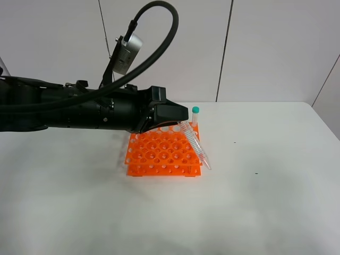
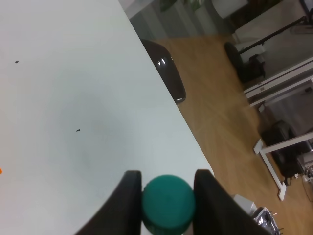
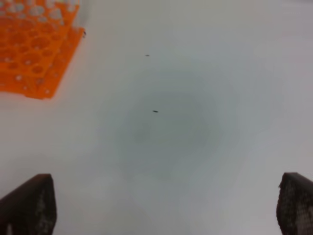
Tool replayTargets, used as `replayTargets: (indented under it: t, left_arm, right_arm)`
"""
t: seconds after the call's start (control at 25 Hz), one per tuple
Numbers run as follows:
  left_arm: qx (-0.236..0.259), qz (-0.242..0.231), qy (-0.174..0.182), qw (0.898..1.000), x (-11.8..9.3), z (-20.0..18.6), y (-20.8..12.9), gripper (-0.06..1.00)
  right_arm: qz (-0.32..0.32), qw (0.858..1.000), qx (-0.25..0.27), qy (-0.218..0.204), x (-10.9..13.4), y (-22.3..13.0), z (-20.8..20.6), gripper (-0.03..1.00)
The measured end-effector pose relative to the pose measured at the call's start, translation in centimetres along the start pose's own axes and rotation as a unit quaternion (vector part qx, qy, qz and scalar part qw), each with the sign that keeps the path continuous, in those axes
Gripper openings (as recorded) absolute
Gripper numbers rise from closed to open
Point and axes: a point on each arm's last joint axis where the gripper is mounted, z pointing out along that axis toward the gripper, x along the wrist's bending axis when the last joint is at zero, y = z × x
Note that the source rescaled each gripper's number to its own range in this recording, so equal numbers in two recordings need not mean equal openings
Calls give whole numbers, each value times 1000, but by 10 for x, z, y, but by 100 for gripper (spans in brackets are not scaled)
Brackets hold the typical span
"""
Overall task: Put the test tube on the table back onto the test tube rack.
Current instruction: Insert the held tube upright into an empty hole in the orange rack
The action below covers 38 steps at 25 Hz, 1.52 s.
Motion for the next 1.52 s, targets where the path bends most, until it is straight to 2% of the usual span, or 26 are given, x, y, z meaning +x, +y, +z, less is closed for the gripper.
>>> replayTargets:
  t: [0.12,0.4,0.8,0.92,1.08,1.2,1.36,1.4,1.48,1.52]
  left_arm:
    - [0,0,0,1000,0,0,0,0]
    - [-8,5,-5,1000,-4,-5,2,0]
    - [-85,54,-52,994,-48,-57,20,0]
    - [-111,78,-49,990,-58,-73,25,0]
    - [-137,125,-22,982,-64,-91,27,0]
    - [-152,182,16,971,-66,-105,29,0]
    - [-144,252,83,953,-61,-117,28,0]
    - [-140,278,108,944,-58,-119,29,0]
    - [-141,291,140,936,-53,-120,31,0]
    - [-141,305,157,928,-51,-121,32,0]
  right_arm:
    - [0,1000,-17,1,1,-2,-5,100]
    - [0,1000,-18,2,1,-3,-5,100]
    - [1,1000,-18,3,1,-3,-5,100]
    - [1,1000,-18,3,1,-3,-5,100]
    - [1,1000,-18,4,1,-3,-5,100]
    - [1,1000,-18,4,1,-3,-5,100]
    - [1,1000,-18,4,1,-3,-5,100]
    - [1,1000,-18,4,1,-3,-5,100]
    - [1,1000,-18,4,1,-3,-5,100]
    - [1,1000,-18,4,1,-3,-5,100]
